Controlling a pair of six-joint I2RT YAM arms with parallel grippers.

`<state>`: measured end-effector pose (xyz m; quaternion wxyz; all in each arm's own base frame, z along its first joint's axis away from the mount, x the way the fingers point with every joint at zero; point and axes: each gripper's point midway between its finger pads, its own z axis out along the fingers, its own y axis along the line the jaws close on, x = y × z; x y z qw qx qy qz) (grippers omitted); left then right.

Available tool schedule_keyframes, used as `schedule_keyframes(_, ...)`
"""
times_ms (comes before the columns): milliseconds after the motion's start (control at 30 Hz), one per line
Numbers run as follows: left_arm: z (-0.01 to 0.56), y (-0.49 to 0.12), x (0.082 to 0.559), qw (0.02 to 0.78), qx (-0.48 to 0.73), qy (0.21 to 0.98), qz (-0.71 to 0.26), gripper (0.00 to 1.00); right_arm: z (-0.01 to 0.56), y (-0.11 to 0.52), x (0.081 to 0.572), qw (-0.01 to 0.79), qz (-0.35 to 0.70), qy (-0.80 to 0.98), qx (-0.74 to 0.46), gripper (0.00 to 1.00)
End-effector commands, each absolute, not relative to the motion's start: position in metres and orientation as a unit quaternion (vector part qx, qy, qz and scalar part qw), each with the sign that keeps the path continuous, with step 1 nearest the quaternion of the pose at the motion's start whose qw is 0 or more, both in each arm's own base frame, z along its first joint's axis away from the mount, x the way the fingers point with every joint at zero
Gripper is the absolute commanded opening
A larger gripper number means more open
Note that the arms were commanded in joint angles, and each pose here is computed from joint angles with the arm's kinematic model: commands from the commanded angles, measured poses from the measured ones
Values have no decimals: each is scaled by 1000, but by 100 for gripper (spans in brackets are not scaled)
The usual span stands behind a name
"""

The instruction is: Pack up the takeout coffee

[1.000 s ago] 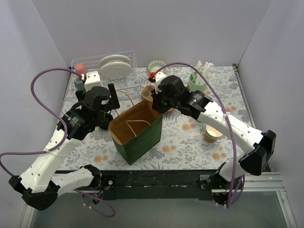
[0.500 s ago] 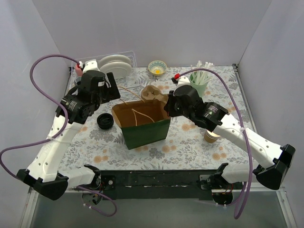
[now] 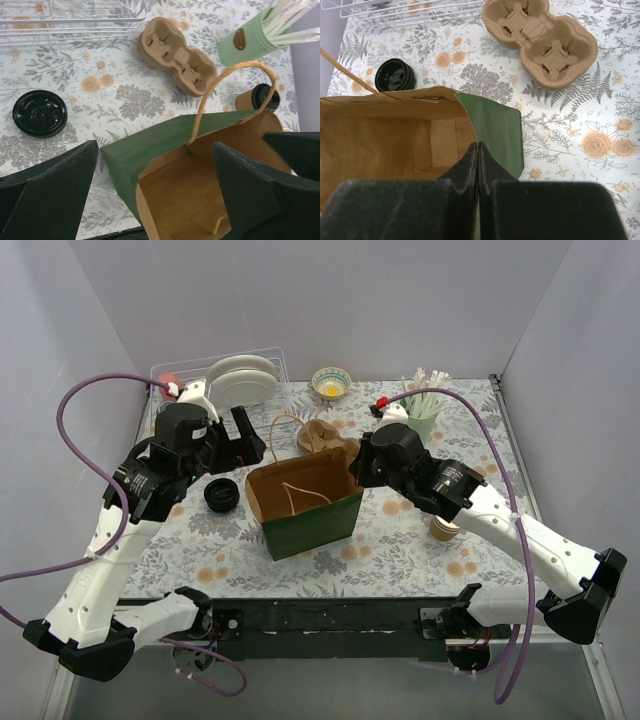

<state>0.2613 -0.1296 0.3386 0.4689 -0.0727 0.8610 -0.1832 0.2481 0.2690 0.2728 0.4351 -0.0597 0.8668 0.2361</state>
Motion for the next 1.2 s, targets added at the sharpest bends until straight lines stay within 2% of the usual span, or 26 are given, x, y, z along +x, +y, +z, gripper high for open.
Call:
schedule_keyframes(0, 376, -142, 256, 492, -50, 836, -238, 98, 285, 267, 252, 457, 247, 854, -40, 1)
schedule_keyframes(67, 379, -142, 255, 493, -52, 834, -241, 96, 285, 266, 253, 459, 245, 853, -35, 1)
schedule_keyframes(300, 340, -127, 244, 455, -93, 861, -205, 76, 287, 262, 255, 466, 240, 851, -23, 1)
schedule_keyframes(467, 317, -121, 236, 435, -100, 875, -190, 69, 289, 261, 255, 467, 243, 850, -18, 1)
schedule_keyframes(600, 295, -129, 228, 409, -92, 884, -207, 66, 289, 260, 255, 469, 243, 849, -14, 1)
schedule_keyframes(733, 293, -130, 225, 407, -92, 884, -213, 61, 289, 259, 256, 470, 241, 849, -10, 1)
schedule_keyframes(767, 291, -129, 224, 405, -93, 885, -212, 57, 289, 259, 255, 470, 242, 849, -9, 1)
schedule_keyframes(967, 275, -130, 224, 397, -94, 889, -210, 47, 288, 260, 254, 468, 249, 848, -5, 1)
schedule_keyframes(1000, 273, -131, 224, 396, -93, 889, -212, 42, 287, 260, 254, 466, 250, 849, -6, 1)
schedule_keyframes(1067, 266, -135, 226, 390, -89, 891, -215, 38, 288, 260, 252, 466, 253, 848, -9, 3)
schedule_keyframes(1167, 262, -134, 229, 391, -90, 892, -208, 25, 290, 262, 248, 467, 258, 845, -35, 15)
